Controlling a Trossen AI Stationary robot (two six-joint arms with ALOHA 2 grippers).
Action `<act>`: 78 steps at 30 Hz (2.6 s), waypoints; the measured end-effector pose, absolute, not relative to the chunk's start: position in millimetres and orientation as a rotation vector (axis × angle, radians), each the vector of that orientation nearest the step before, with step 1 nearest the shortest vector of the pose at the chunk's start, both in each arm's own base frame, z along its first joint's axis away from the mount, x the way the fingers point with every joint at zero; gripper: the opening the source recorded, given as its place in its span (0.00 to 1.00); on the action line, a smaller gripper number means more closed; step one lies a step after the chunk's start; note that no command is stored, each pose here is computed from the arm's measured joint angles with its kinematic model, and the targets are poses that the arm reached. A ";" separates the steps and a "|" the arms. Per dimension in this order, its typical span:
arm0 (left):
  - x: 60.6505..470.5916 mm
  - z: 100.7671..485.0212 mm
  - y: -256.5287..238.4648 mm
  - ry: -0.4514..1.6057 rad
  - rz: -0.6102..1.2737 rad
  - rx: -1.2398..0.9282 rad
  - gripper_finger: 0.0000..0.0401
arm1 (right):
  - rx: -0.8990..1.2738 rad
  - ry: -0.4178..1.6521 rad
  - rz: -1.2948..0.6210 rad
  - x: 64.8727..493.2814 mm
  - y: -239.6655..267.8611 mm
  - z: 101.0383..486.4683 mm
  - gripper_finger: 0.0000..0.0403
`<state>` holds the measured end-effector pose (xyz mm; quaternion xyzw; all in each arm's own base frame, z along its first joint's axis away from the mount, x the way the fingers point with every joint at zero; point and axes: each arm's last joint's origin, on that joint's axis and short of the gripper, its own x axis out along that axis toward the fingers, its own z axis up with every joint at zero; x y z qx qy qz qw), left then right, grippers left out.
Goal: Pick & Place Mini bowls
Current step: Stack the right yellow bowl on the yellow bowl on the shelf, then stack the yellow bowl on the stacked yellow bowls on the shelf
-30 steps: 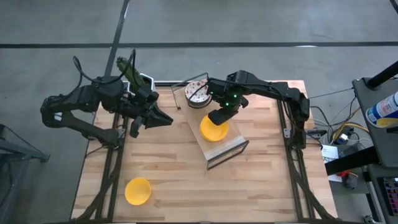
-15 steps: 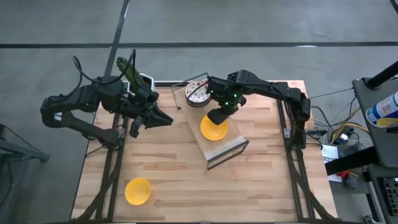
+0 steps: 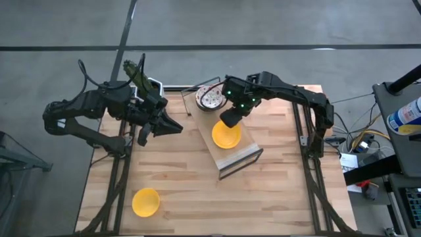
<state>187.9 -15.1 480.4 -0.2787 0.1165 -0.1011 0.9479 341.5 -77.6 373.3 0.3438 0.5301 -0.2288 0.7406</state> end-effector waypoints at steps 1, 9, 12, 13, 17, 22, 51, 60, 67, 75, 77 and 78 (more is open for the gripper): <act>187.9 480.4 -15.1 0.237 -0.206 -0.568 0.13 | 0.750 1.160 -0.499 342.1 -77.7 373.1 0.08; 188.0 480.2 -15.1 0.238 -0.205 -0.568 0.13 | 0.757 1.169 -0.495 348.0 -78.9 360.8 0.02; 188.0 479.9 -15.1 0.241 -0.205 -0.568 0.13 | 0.759 1.191 -0.499 348.2 -78.9 354.9 0.02; 188.0 479.8 -15.1 0.241 -0.204 -0.568 0.13 | 0.759 1.198 -0.501 348.1 -78.8 353.2 0.02; 188.0 479.8 -15.1 0.241 -0.204 -0.568 0.13 | 0.754 1.202 -0.508 348.4 -79.1 350.7 0.02; 187.4 477.1 -15.2 0.270 -0.196 -0.571 0.13 | 0.760 1.138 -0.495 348.4 -79.1 362.3 0.02; 175.2 272.8 -58.3 1.348 0.030 -0.784 0.13 | 0.686 0.931 -0.316 355.0 -37.5 414.8 0.02; 153.1 223.8 -73.5 1.543 0.073 -0.765 0.18 | 0.687 0.926 -0.309 355.4 -35.0 415.7 0.02; 152.5 224.5 -88.3 1.495 -0.008 -0.728 0.30 | 0.691 0.924 -0.307 355.9 -33.5 415.9 0.02; 144.7 211.7 -96.1 1.516 -0.001 -0.689 0.34 | 0.691 0.916 -0.305 356.7 -33.5 416.1 0.02; 143.5 210.2 -98.7 1.517 -0.010 -0.688 0.34 | 0.691 0.911 -0.303 357.1 -33.6 416.5 0.02; 143.3 210.0 -100.4 1.512 -0.023 -0.684 0.34 | 0.692 0.909 -0.302 357.2 -33.6 416.5 0.02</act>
